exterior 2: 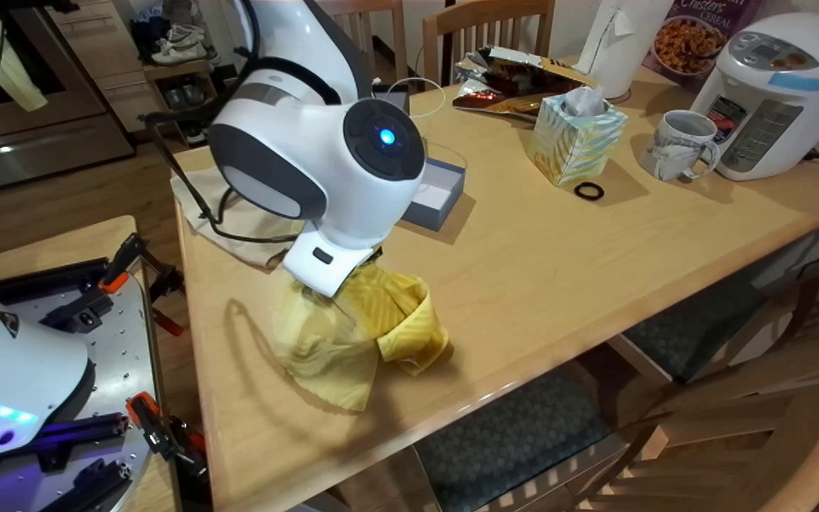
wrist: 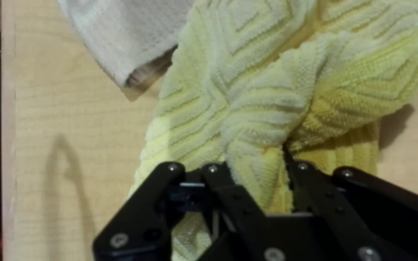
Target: Use the yellow towel to wipe the tabletop
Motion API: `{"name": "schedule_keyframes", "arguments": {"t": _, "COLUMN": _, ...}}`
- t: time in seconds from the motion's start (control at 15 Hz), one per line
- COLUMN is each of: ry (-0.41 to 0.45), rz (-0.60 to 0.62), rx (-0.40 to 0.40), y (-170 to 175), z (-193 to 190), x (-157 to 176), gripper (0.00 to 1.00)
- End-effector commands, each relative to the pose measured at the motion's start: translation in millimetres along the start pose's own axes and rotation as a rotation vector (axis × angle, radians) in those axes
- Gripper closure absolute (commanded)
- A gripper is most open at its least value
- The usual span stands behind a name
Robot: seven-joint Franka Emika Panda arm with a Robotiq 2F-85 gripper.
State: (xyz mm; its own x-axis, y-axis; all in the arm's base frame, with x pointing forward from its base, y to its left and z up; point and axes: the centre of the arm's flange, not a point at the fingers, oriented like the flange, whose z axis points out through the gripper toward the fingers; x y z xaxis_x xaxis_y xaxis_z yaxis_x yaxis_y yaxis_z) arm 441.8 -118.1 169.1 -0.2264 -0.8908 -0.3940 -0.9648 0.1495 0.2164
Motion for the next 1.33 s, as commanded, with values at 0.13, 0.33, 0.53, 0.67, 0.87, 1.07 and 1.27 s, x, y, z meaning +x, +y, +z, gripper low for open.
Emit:
{"name": "schedule_keyframes", "arguments": {"t": 0.13, "ry": 0.195, "rz": 0.186, "rx": -0.052, "y": 0.0, "z": -3.3, "x": 33.4, "gripper": 0.93}}
{"name": "schedule_keyframes", "arguments": {"t": 0.33, "ry": 0.296, "rz": 0.266, "rx": -0.061, "y": -1.1, "z": -6.9, "x": 50.9, "gripper": 0.93}}
{"name": "schedule_keyframes", "arguments": {"t": 0.53, "ry": 0.356, "rz": 0.295, "rx": -0.047, "y": 0.2, "z": -8.8, "x": 65.9, "gripper": 0.93}}
{"name": "schedule_keyframes", "arguments": {"t": 0.67, "ry": 0.373, "rz": 0.285, "rx": -0.019, "y": 0.6, "z": -10.8, "x": 69.9, "gripper": 0.93}}
{"name": "schedule_keyframes", "arguments": {"t": 0.87, "ry": 0.283, "rz": 0.214, "rx": 0.055, "y": 1.1, "z": -17.1, "x": 65.0, "gripper": 0.93}}
{"name": "schedule_keyframes", "arguments": {"t": 1.07, "ry": 0.172, "rz": 0.107, "rx": 0.148, "y": -2.5, "z": -24.5, "x": 50.7, "gripper": 0.91}}
{"name": "schedule_keyframes", "arguments": {"t": 1.27, "ry": 0.087, "rz": -0.003, "rx": 0.219, "y": -6.5, "z": -20.2, "x": 42.4, "gripper": 0.51}}
